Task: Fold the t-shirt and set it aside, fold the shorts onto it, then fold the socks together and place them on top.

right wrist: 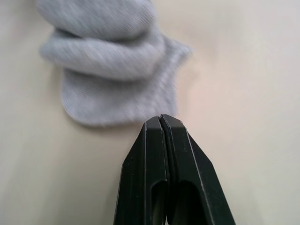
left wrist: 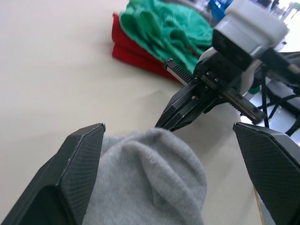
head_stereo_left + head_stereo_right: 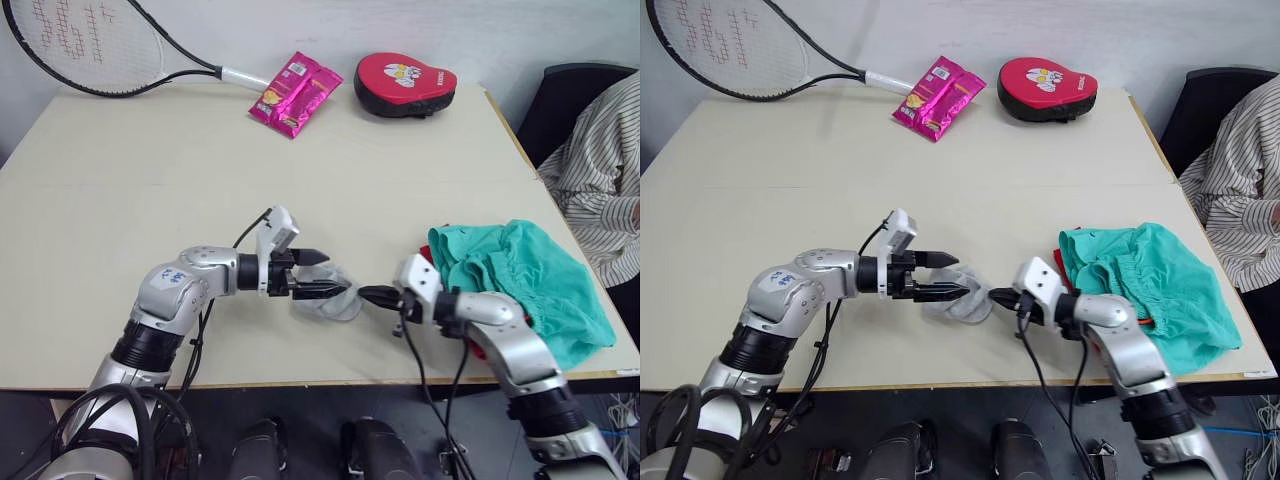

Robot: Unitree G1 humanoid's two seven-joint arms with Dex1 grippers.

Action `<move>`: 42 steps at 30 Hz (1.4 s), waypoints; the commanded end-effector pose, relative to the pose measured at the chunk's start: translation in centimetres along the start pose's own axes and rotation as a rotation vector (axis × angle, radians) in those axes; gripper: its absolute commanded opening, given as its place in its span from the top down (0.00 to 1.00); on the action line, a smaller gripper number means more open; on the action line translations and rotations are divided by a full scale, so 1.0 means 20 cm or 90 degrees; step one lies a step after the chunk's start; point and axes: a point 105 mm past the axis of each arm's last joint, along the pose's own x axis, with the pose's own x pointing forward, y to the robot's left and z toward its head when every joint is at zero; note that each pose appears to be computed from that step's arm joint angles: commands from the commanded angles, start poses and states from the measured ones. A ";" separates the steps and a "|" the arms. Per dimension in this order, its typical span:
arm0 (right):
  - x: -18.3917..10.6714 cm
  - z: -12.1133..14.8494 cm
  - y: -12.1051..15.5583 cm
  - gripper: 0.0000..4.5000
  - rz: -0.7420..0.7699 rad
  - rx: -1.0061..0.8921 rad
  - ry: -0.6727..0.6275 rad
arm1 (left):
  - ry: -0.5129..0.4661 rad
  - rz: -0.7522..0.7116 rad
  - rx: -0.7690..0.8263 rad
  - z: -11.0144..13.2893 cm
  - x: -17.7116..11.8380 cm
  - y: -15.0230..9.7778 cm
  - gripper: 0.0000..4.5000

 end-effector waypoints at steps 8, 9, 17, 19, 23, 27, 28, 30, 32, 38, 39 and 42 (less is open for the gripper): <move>0.00 0.37 0.04 1.00 0.037 -0.015 -0.189 | -0.054 0.057 0.175 0.03 -0.12 0.11 0.36; 0.04 0.40 0.07 1.00 0.045 -0.018 -0.196 | -0.027 0.054 0.189 0.00 -0.11 0.11 0.44; 0.31 0.45 0.17 1.00 0.054 -0.064 -0.188 | 0.020 0.062 0.232 -0.14 -0.03 0.13 0.98; 0.35 0.42 0.20 1.00 0.060 -0.074 -0.167 | 0.022 0.060 0.224 -0.17 0.01 0.11 0.98; 0.36 0.25 0.18 1.00 0.038 -0.082 -0.115 | 0.038 0.066 0.204 -0.22 0.02 0.11 0.98; 0.33 0.11 0.13 1.00 -0.003 -0.066 -0.081 | 0.038 0.080 0.190 -0.24 0.01 0.11 0.98; 0.31 0.07 0.12 1.00 -0.015 -0.060 -0.069 | 0.040 0.086 0.189 -0.24 0.01 0.12 0.98; 0.29 0.01 0.10 1.00 -0.029 -0.049 -0.051 | 0.043 0.088 0.186 -0.25 0.01 0.12 0.98; 0.27 -0.03 0.09 1.00 -0.032 -0.049 -0.035 | 0.043 0.086 0.186 -0.25 0.01 0.12 0.98; 0.19 -0.05 0.04 1.00 -0.057 -0.033 -0.024 | 0.040 0.083 0.188 -0.26 0.02 0.12 0.98; 0.17 -0.04 0.03 1.00 -0.062 -0.032 -0.023 | 0.039 0.083 0.188 -0.25 0.02 0.12 0.98; 0.09 0.00 -0.01 1.00 -0.081 0.000 -0.037 | 0.039 0.081 0.194 -0.25 0.02 0.12 0.98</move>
